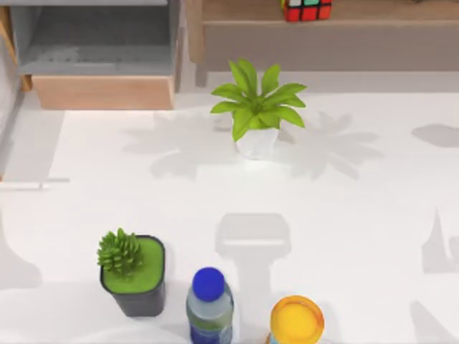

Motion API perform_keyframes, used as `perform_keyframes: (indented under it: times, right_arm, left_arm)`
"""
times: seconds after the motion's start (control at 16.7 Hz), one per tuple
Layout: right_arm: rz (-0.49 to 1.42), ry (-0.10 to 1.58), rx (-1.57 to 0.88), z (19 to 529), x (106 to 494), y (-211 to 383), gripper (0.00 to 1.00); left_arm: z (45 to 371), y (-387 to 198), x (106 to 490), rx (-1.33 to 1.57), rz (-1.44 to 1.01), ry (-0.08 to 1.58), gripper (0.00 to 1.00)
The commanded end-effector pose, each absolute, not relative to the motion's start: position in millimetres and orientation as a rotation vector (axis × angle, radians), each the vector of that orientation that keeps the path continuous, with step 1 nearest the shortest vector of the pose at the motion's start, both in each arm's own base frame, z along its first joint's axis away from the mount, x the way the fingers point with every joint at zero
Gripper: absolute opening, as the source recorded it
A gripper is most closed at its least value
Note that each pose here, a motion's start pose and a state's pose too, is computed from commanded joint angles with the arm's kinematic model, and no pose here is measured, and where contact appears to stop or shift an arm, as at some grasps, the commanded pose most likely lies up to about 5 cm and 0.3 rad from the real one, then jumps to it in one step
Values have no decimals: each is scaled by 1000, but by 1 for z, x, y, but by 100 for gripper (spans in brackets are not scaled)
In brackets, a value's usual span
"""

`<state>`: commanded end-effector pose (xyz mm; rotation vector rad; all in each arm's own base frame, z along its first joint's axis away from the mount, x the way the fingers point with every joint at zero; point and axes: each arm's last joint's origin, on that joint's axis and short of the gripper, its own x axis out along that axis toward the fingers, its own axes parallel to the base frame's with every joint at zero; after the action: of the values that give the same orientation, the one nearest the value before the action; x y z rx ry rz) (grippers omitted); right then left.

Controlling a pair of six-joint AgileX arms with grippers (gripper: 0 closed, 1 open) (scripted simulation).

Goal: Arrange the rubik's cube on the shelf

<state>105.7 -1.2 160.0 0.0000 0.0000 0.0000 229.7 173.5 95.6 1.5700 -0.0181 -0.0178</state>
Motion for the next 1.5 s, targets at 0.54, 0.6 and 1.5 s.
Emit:
perform_keyframes:
  times: [0.54,0.6,1.5]
  right_arm:
    - [0,0,0,160,106,-1,100]
    - [0,0,0,160,106,-1,100]
    - [0,0,0,160,106,-1,100]
  left_arm:
    - [95,174,254,1571,-16,-16,100]
    - [95,174,254,1571,-16,-16,100]
    - [95,174,254,1571,-16,-16,0]
